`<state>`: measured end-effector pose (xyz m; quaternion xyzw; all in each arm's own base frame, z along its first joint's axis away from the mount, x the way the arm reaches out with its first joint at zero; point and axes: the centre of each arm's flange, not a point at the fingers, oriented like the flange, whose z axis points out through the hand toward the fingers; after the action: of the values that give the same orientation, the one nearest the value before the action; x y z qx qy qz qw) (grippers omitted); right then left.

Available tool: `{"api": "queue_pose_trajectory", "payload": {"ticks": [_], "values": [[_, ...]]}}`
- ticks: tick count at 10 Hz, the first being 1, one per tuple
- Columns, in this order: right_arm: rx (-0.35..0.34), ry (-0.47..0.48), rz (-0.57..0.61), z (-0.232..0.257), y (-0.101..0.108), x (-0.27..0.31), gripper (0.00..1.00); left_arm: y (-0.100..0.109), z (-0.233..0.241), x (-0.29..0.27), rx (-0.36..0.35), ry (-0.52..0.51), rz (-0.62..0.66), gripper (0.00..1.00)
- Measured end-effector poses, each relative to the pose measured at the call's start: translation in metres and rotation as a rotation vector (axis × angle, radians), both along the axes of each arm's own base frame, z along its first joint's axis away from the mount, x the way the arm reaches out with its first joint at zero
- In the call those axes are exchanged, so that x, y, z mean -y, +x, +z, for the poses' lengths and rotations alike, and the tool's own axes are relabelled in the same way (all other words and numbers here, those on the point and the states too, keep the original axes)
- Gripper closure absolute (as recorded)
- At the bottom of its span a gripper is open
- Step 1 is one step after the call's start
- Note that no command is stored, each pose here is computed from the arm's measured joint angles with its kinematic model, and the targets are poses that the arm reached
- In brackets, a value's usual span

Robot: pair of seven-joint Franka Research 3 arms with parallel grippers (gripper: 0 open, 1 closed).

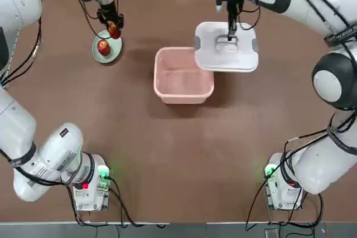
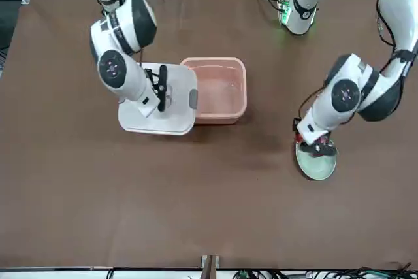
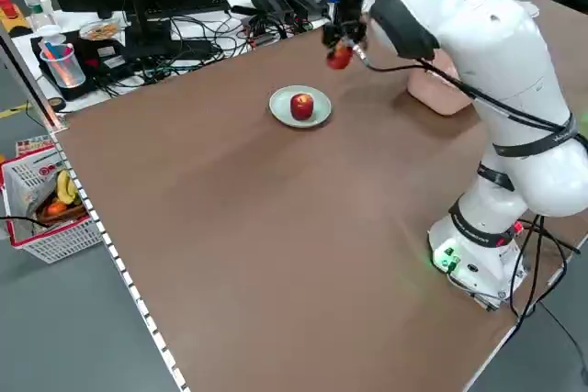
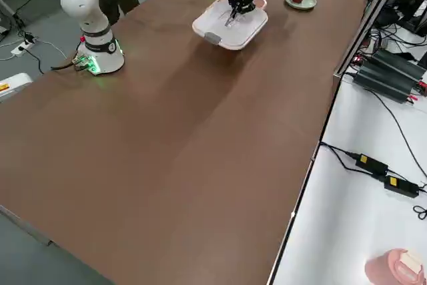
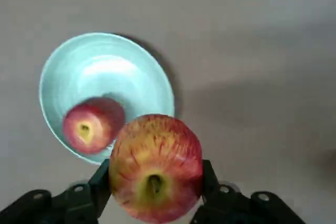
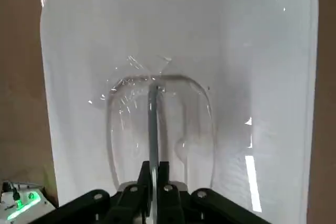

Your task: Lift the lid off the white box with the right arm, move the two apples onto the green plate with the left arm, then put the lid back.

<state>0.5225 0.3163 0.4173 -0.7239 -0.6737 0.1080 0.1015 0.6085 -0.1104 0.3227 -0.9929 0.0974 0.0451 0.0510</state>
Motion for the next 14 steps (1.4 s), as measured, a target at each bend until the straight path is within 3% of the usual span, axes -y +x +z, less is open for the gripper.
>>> {"api": "queue_pose_trajectory", "payload": {"ticks": [3,8,14], "values": [[-0.006,0.029,0.042,-0.016,-0.023,-0.048,0.93,0.018,-0.044,-0.055,0.024,-0.008,-0.029,0.3],[0.003,0.051,0.06,-0.027,-0.069,-0.118,0.93,0.024,-0.065,-0.058,0.063,-0.024,-0.078,0.3],[0.018,0.038,0.031,-0.037,-0.074,-0.145,0.93,0.027,-0.108,-0.061,0.089,-0.044,-0.097,0.28]]}}
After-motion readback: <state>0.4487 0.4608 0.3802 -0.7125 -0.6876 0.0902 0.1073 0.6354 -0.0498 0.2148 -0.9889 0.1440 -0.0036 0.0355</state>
